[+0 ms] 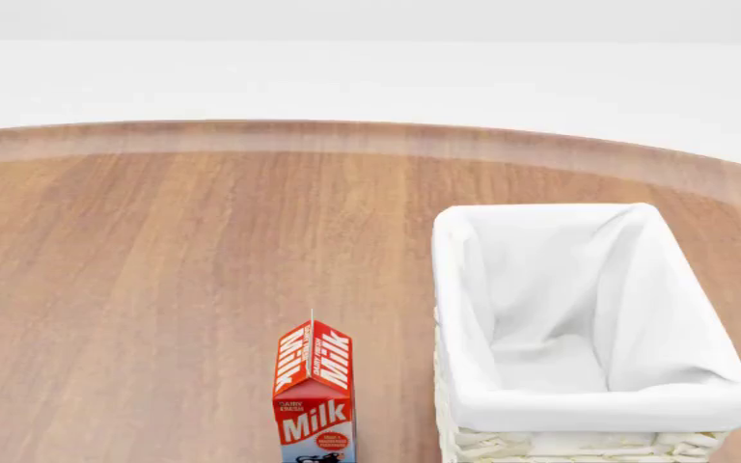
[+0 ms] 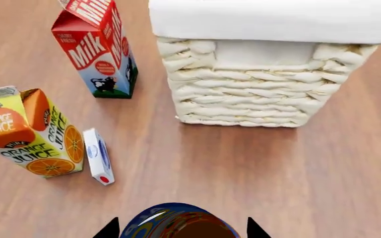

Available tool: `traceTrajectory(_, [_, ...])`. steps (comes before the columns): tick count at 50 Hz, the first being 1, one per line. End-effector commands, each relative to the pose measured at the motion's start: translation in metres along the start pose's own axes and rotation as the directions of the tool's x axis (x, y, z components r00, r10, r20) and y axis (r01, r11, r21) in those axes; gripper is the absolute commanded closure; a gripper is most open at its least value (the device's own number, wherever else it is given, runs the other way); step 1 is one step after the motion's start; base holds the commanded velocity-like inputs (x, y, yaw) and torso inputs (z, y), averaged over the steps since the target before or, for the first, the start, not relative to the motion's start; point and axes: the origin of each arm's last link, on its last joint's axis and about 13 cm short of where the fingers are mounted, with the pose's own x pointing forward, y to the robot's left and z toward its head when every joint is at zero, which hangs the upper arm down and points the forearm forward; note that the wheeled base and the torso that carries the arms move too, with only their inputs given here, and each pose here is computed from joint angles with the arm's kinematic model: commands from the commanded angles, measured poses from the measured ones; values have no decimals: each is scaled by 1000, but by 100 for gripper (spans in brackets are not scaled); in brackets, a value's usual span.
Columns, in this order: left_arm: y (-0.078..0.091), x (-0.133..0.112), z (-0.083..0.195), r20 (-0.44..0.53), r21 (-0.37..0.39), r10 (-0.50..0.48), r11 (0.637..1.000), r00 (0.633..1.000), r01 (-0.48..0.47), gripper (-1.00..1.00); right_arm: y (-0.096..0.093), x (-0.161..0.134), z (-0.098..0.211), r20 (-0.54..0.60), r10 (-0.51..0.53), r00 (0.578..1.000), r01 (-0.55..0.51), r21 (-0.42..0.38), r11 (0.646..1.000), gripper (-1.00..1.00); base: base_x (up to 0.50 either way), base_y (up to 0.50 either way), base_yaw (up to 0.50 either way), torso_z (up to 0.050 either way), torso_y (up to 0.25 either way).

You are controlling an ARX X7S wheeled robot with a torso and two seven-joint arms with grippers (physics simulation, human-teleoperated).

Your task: Pick up the alphabet soup and the tomato sauce, and put them in the basket.

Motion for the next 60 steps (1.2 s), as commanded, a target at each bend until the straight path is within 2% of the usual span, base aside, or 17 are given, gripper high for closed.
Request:
traceTrajectory(1, [-1, 0, -1, -4, -3, -2, 1000, 1000, 2, -100, 5, -14, 33, 150, 5, 989, 9, -88, 996, 100, 0, 0, 0, 0, 0])
traceTrajectory(7, [-1, 0, -1, -5, -1, -2, 1000, 1000, 2, -100, 8, -26, 57, 236, 4, 972, 28, -131, 991, 100, 0, 0, 0, 0, 0])
traceTrajectory(15, [-1, 0, -1, -5, -6, -3, 1000, 1000, 3, -100, 13, -41, 86, 330, 16, 944, 36, -151, 988, 100, 0, 0, 0, 0, 0])
traceTrajectory(22, [-2, 0, -2, -8, -6, -4, 1000, 1000, 4, -100, 17, -51, 114, 423, 26, 906, 56, -180, 982, 100, 0, 0, 0, 0, 0])
traceTrajectory(31, [-2, 0, -2, -8, -11, -6, 1000, 1000, 6, -100, 15, -47, 143, 499, 18, 866, 75, -164, 984, 100, 0, 0, 0, 0, 1])
traceTrajectory(37, [-2, 0, -3, -12, -9, -4, 1000, 1000, 4, -100, 14, -57, 173, 550, 13, 835, 84, -150, 985, 100, 0, 0, 0, 0, 0])
traceTrajectory(60, [-2, 1, -3, -12, -9, -8, 1000, 1000, 7, -100, 16, -19, 254, 642, -9, 767, 101, -107, 989, 100, 0, 0, 0, 0, 0])
